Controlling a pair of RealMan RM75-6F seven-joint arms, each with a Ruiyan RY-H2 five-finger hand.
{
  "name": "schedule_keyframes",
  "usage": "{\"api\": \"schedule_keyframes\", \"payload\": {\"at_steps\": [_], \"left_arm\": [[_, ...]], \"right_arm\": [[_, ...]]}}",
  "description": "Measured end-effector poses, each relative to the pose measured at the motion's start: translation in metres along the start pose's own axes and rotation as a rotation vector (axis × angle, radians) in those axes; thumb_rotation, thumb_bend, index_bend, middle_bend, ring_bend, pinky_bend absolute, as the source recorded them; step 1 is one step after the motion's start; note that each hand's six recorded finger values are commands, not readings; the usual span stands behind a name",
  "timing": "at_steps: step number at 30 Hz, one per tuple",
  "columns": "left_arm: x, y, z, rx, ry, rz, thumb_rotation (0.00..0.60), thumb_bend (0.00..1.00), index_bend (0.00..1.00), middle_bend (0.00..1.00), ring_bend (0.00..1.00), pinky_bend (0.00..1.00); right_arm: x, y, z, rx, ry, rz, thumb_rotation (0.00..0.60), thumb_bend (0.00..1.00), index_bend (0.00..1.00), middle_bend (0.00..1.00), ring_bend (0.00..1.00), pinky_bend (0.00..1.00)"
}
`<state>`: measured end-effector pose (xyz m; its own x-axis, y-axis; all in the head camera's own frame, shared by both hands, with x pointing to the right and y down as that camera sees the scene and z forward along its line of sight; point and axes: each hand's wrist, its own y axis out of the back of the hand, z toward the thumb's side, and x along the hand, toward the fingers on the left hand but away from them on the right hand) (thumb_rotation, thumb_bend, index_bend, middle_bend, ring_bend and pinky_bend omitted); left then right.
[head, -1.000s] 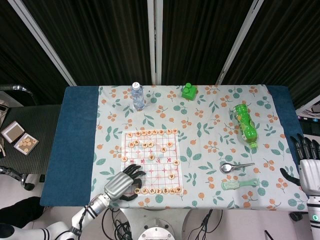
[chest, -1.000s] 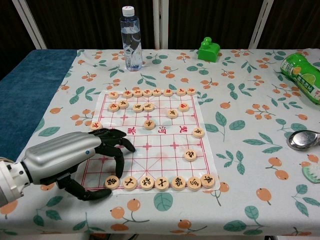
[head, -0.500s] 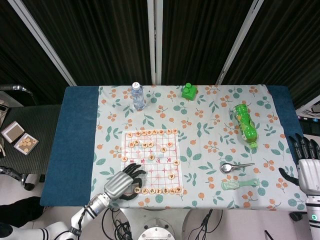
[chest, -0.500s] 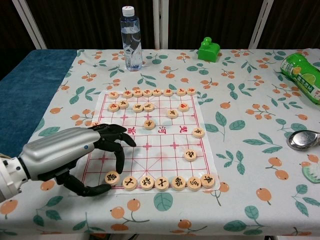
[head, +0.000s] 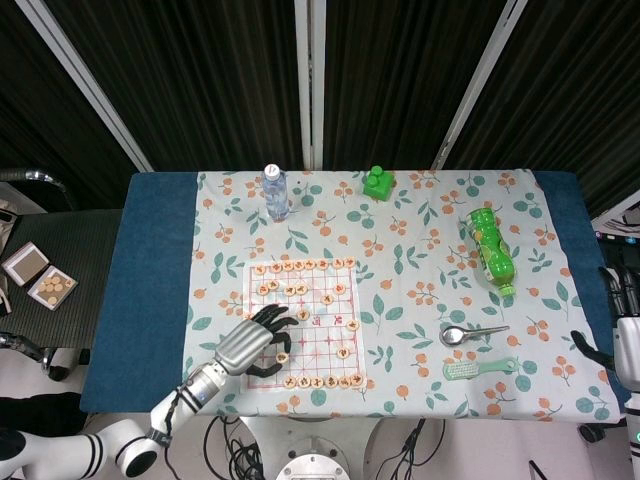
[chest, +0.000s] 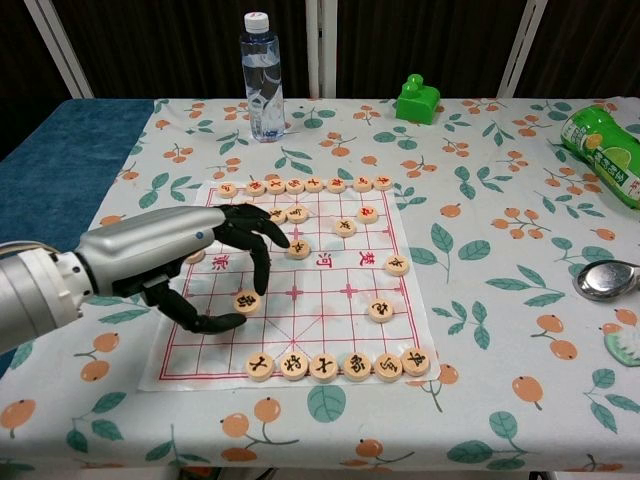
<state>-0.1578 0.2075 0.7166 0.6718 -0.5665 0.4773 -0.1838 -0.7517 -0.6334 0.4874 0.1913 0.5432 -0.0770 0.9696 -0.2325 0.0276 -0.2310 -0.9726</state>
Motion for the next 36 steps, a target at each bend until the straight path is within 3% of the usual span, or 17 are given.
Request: {"api": "schedule_keyframes", "payload": {"at_steps": [9,26,36], "left_arm": [[0.028,-0.013,0.023,-0.005,-0.055,-0.018,0.600,0.31,0.50,0.16,0.00,0.01],[0.041,-0.018,0.011,0.013,-0.033,-0.024,0.600,0.31,0.50,0.16,0.00,0.01],[0.043,-0.024,0.007,0.014,-0.029,-0.039,0.600,0.32,0.40,0.16,0.00,0.01]], "right_arm": [[0.002,0.010,-0.001,-0.001,0.001,-0.029,0.600,0.10,0.00,0.00,0.00,0.00],[0.003,0.007,-0.001,-0.002,0.007,-0.019,0.600,0.10,0.00,0.00,0.00,0.00],[0.002,0.005,-0.002,0.005,-0.007,-0.013,0.600,0.12,0.00,0.00,0.00,0.00]]}}
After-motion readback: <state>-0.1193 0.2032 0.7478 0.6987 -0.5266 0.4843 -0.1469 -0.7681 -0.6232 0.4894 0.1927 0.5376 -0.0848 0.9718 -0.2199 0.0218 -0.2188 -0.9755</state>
